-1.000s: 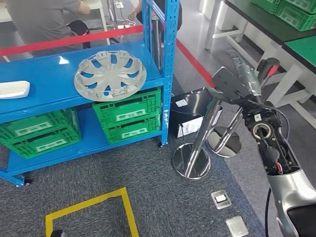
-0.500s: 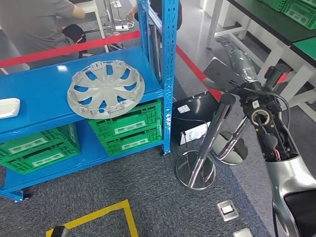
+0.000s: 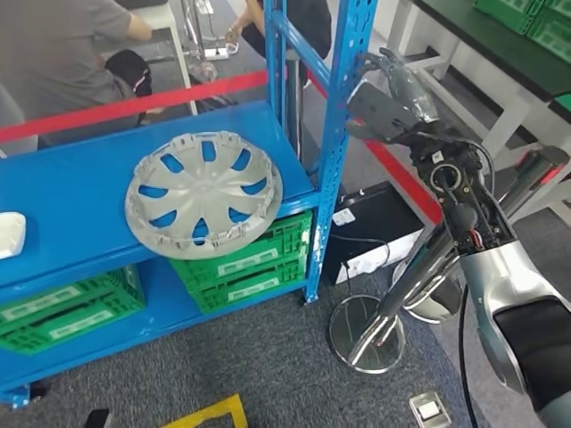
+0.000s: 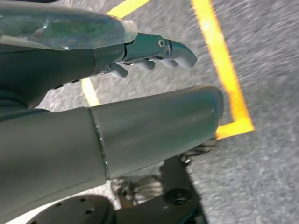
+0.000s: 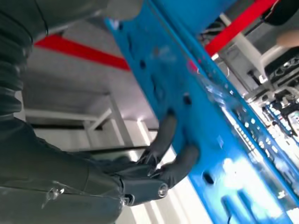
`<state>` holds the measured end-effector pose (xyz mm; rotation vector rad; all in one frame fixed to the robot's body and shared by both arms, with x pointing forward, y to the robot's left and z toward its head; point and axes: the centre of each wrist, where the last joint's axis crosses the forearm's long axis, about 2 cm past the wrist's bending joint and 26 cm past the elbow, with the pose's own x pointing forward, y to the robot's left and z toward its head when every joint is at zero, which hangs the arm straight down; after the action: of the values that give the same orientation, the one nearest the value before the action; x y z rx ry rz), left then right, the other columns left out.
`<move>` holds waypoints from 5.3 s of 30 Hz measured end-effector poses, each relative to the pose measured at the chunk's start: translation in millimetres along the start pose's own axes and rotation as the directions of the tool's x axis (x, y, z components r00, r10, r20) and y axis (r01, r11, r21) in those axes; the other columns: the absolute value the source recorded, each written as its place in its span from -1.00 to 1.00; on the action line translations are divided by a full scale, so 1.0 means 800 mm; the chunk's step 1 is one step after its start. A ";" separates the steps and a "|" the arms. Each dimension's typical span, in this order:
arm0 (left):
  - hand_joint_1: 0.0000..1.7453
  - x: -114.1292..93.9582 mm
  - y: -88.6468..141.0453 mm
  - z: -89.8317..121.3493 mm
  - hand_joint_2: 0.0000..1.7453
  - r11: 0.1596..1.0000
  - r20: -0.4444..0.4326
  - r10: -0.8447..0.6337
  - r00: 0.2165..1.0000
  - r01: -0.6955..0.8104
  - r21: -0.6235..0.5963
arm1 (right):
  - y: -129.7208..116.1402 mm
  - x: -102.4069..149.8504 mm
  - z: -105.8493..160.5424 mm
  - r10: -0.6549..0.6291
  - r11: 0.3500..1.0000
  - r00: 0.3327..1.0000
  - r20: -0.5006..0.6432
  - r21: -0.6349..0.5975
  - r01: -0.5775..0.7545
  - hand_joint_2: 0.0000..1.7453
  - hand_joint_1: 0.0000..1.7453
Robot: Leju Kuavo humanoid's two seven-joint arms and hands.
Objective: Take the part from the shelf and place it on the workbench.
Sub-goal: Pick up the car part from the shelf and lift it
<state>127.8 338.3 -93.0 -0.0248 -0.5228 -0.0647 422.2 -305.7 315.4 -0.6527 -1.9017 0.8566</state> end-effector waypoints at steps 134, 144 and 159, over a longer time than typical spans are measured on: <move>-1.00 0.013 -0.015 -0.005 -1.00 0.999 0.002 -0.034 0.999 0.034 -0.012 | 0.286 0.176 0.008 -0.222 0.880 0.957 0.189 0.461 0.113 1.00 -1.00; -1.00 0.011 -0.017 -0.005 -1.00 0.999 -0.001 -0.030 1.000 0.030 -0.014 | 0.303 0.191 0.014 -0.251 0.846 0.948 0.196 0.520 0.117 1.00 -1.00; -1.00 0.008 -0.024 -0.005 -1.00 1.000 -0.005 -0.012 1.000 0.012 -0.014 | 0.309 0.212 0.027 -0.261 0.824 0.946 0.195 0.556 0.113 1.00 -1.00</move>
<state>134.2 318.7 -92.6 -0.0346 -0.5176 -0.0804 351.3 -35.8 204.5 0.0007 -1.7876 1.3279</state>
